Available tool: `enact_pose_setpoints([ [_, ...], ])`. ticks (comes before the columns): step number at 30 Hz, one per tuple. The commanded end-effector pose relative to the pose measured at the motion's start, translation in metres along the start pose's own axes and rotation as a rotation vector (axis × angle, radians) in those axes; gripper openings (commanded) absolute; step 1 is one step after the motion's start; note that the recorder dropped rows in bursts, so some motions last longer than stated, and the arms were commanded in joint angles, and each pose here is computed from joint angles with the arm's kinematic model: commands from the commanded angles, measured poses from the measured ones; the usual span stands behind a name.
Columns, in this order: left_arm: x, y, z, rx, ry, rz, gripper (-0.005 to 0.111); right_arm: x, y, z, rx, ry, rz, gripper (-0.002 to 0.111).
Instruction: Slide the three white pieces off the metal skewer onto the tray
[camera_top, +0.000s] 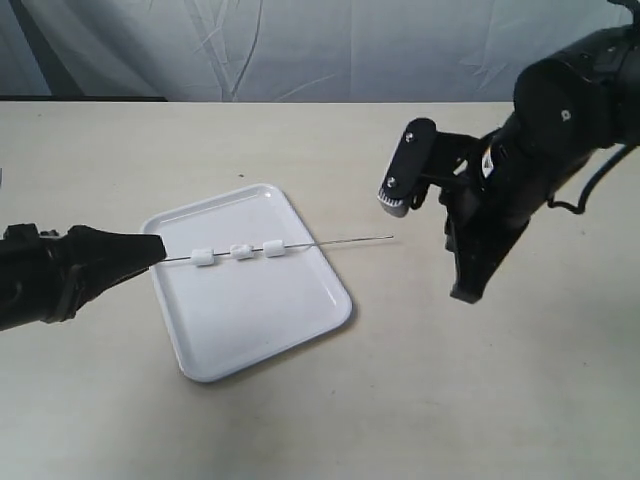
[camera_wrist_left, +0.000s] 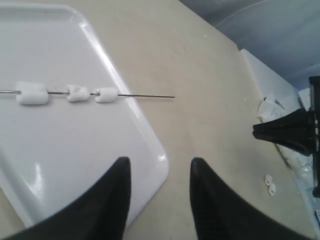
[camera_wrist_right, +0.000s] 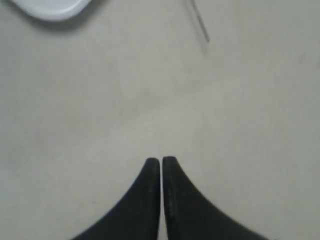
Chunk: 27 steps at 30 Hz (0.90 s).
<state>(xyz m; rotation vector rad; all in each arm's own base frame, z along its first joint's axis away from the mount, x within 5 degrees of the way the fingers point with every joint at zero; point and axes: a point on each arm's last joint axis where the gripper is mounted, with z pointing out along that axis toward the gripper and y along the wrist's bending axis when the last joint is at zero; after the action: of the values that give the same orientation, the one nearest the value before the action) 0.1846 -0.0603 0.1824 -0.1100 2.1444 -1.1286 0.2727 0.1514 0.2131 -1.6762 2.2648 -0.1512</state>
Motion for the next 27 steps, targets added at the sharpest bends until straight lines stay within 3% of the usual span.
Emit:
enact_pose_setpoints([
  [1, -0.001, 0.009, 0.005, -0.042, -0.012, -0.058, 0.039, -0.024, -0.022, 0.000, 0.081, -0.084, -0.055, 0.023],
  [4, -0.003, 0.016, 0.010, -0.061, -0.038, -0.067, 0.048, -0.037, -0.033, 0.008, 0.092, -0.095, -0.054, 0.040],
  [10, -0.001, 0.032, 0.020, -0.086, -0.038, -0.106, 0.054, -0.050, -0.042, 0.045, -0.019, 0.018, -0.047, 0.023],
  [16, -0.003, 0.040, 0.031, -0.080, -0.013, -0.120, 0.054, -0.067, -0.056, 0.078, -0.021, 0.024, -0.064, 0.034],
  [27, -0.006, 0.037, 0.034, -0.015, -0.007, -0.081, 0.054, -0.087, -0.064, 0.131, -0.105, 0.047, -0.103, 0.034],
])
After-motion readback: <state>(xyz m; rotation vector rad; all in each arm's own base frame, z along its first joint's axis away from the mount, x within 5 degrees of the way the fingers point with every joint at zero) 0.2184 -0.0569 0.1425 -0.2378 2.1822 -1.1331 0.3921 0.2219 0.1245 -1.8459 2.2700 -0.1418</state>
